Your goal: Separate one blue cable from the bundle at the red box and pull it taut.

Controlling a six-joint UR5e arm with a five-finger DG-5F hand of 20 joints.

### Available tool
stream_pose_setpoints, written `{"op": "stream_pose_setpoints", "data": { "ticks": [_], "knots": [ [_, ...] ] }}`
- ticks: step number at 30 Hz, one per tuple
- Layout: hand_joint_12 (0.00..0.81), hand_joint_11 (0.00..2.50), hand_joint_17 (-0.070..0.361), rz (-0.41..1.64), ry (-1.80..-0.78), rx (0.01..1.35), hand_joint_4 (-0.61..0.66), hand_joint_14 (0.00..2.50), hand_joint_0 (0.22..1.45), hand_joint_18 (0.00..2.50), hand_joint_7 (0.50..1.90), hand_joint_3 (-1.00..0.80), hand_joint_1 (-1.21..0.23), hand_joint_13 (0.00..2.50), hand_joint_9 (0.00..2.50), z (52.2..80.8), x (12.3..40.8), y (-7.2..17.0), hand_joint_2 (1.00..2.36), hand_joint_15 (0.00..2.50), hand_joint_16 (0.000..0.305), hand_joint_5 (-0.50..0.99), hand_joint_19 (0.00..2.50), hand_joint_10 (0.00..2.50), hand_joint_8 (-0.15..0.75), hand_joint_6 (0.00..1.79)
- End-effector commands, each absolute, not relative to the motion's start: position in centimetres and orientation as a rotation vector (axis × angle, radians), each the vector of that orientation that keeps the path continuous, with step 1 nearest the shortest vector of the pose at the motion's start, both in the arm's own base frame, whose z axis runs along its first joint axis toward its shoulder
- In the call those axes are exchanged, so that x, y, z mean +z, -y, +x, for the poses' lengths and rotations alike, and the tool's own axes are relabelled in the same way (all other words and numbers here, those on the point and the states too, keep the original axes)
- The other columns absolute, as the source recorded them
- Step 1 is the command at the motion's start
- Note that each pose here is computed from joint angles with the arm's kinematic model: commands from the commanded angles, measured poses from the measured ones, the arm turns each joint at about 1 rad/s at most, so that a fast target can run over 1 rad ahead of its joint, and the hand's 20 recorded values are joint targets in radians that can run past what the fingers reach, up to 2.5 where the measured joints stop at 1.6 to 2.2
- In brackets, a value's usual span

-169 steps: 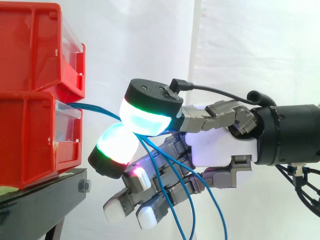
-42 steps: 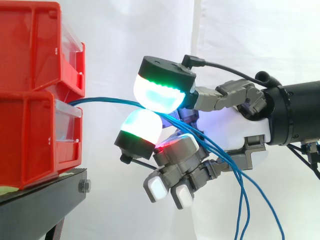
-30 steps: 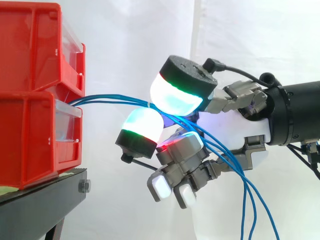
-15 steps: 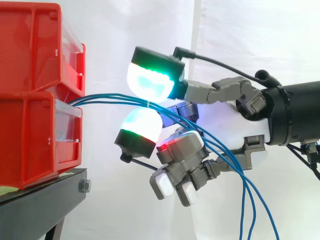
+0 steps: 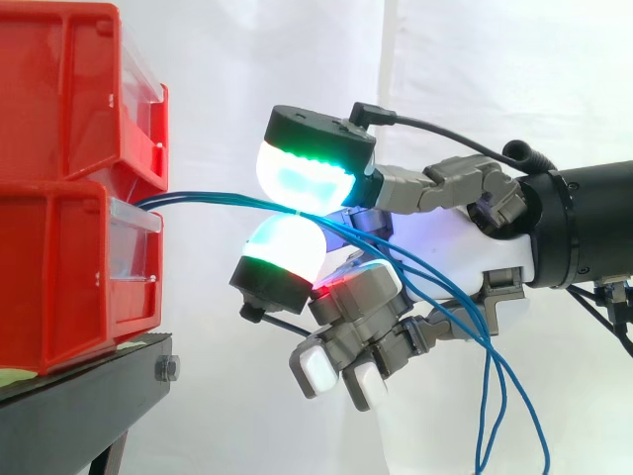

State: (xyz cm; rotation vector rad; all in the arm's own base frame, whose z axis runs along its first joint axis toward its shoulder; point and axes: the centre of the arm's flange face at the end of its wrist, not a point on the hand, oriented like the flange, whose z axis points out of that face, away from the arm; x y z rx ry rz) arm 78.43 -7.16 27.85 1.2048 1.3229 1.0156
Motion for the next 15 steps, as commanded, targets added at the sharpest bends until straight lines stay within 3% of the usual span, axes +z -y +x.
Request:
{"op": "stream_pose_setpoints", "data": {
  "ticks": [1,15],
  "knots": [
    [0.399,1.5,0.107,1.205,-1.324,1.016,-0.06,0.03,0.84,0.87,1.3,-0.5,-0.95,0.9,1.18,78.46,27.74,7.15,1.0,0.67,0.048,-0.17,0.68,0.02,0.302,0.92],
    [0.394,1.51,0.103,1.205,-1.323,1.015,0.01,0.03,0.72,0.86,1.23,-0.5,-1.06,0.89,1.16,78.45,27.74,7.17,1.0,0.66,0.046,-0.16,0.62,0.02,0.294,0.92]
  ]
}}
